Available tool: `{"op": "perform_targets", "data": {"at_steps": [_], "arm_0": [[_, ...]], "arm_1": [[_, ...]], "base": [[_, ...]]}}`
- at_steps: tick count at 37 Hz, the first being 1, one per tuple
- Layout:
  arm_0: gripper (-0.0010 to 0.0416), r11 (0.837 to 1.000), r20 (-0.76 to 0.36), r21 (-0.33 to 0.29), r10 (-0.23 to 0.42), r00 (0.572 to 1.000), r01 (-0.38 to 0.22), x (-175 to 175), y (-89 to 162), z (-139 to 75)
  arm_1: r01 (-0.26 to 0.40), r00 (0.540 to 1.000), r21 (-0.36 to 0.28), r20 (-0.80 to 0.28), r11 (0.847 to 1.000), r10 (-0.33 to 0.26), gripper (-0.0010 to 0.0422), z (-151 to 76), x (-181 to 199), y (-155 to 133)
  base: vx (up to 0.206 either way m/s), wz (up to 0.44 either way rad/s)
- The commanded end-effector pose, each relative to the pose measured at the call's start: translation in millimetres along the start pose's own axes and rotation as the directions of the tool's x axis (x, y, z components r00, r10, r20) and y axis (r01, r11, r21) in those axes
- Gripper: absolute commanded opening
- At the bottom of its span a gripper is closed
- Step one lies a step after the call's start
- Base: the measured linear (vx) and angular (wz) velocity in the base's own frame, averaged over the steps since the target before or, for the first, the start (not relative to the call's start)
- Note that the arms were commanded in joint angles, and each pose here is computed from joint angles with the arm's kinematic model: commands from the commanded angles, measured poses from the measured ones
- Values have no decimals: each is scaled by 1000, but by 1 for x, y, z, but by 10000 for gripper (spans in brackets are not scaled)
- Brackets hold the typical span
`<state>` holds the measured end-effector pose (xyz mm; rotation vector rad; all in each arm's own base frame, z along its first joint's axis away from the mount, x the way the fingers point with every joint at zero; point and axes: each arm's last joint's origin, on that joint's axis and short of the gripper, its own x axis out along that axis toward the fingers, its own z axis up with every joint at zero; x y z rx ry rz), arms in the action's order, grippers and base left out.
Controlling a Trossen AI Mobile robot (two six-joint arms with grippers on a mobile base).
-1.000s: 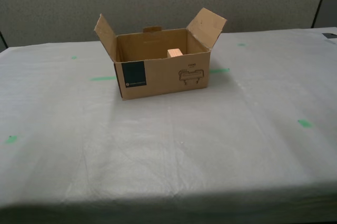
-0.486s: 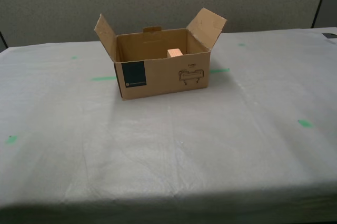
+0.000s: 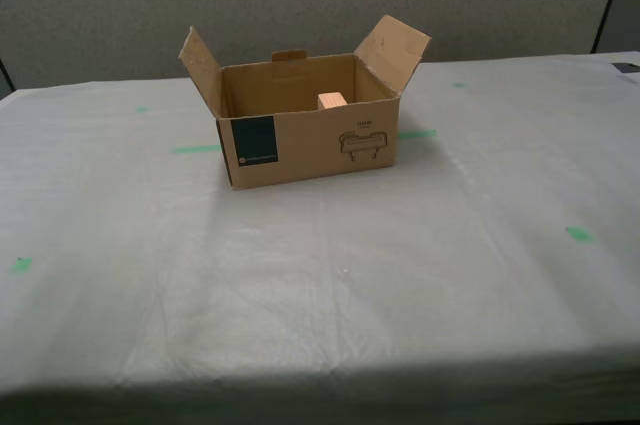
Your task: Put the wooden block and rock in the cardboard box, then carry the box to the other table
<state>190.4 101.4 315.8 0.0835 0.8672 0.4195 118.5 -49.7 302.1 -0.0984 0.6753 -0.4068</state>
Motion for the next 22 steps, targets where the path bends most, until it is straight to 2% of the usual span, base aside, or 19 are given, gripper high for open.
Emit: {"op": "perform_targets", "data": {"at_steps": [1, 22], "arm_0": [[393, 1000, 2, 0, -3, 1000, 3, 0, 0, 0], [393, 1000, 2, 0, -3, 1000, 3, 0, 0, 0]], "arm_1": [[0, 1000, 1, 2, 1000, 0, 398, 0, 0, 0], [0, 1000, 1, 2, 1000, 0, 398, 0, 0, 0]], "base": [[0, 0], [0, 0]]}}
